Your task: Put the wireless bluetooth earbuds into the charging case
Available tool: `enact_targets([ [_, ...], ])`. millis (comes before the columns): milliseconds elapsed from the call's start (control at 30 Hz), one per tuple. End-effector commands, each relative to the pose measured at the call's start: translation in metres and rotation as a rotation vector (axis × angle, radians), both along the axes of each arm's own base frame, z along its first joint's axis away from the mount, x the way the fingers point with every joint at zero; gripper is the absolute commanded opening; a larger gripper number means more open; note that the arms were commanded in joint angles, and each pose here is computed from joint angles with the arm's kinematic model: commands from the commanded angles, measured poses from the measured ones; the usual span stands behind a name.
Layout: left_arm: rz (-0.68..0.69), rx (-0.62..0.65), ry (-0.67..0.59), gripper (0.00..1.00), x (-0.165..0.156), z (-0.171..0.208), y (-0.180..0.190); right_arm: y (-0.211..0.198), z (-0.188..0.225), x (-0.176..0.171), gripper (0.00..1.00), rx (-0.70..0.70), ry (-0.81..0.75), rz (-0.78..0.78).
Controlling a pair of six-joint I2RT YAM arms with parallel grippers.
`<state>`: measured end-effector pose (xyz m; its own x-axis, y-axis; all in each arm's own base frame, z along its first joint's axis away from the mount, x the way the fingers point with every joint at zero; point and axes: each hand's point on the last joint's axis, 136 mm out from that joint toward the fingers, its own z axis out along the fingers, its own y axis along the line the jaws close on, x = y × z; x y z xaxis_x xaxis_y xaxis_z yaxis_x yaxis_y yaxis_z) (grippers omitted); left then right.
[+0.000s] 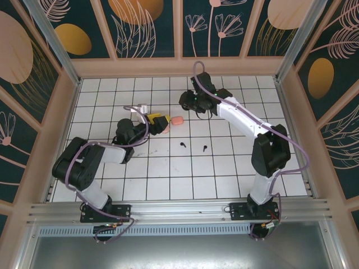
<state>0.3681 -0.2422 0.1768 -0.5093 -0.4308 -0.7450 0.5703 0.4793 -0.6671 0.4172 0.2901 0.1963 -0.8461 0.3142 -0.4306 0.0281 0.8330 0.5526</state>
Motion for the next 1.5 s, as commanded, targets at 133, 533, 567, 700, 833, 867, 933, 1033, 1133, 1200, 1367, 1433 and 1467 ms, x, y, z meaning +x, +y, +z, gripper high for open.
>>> enact_targets([
  [133, -0.052, -0.212, -0.150, 0.72, -0.005, 0.030, -0.008, 0.034, 0.020, 0.008, 0.31, 0.235, 0.058, -0.100],
  [533, -0.082, -0.278, -0.176, 0.59, 0.003, 0.032, -0.019, 0.071, 0.016, 0.004, 0.31, 0.225, 0.077, -0.062],
  [567, -0.080, -0.280, -0.177, 0.59, 0.003, 0.033, -0.018, 0.071, 0.015, 0.003, 0.31, 0.222, 0.077, -0.062],
  [700, -0.063, -0.291, -0.193, 0.59, 0.007, 0.039, -0.017, 0.074, 0.011, -0.001, 0.31, 0.215, 0.085, -0.054],
  [833, -0.051, -0.302, -0.208, 0.59, 0.011, 0.045, -0.016, 0.073, 0.008, -0.004, 0.31, 0.203, 0.085, -0.053],
  [867, -0.049, -0.305, -0.212, 0.58, 0.011, 0.046, -0.016, 0.074, 0.007, -0.005, 0.31, 0.200, 0.084, -0.052],
  [933, -0.038, -0.309, -0.221, 0.59, 0.012, 0.050, -0.014, 0.074, 0.005, -0.007, 0.31, 0.195, 0.087, -0.052],
  [1033, -0.017, -0.316, -0.239, 0.59, 0.014, 0.057, -0.011, 0.074, 0.004, -0.009, 0.31, 0.187, 0.085, -0.048],
  [1133, -0.003, -0.324, -0.248, 0.59, 0.015, 0.061, -0.009, 0.073, 0.005, -0.010, 0.31, 0.179, 0.081, -0.050],
  [1200, 0.005, -0.326, -0.253, 0.59, 0.016, 0.063, -0.008, 0.074, 0.005, -0.011, 0.31, 0.175, 0.079, -0.049],
  [1367, 0.001, -0.335, -0.274, 0.62, 0.014, 0.072, -0.008, 0.073, 0.001, -0.012, 0.30, 0.163, 0.082, -0.051],
  [1433, -0.006, -0.336, -0.290, 0.63, 0.012, 0.078, -0.008, 0.073, -0.002, -0.012, 0.30, 0.160, 0.085, -0.053],
  [1467, -0.003, -0.337, -0.294, 0.64, 0.012, 0.079, -0.007, 0.073, -0.002, -0.011, 0.30, 0.162, 0.086, -0.053],
])
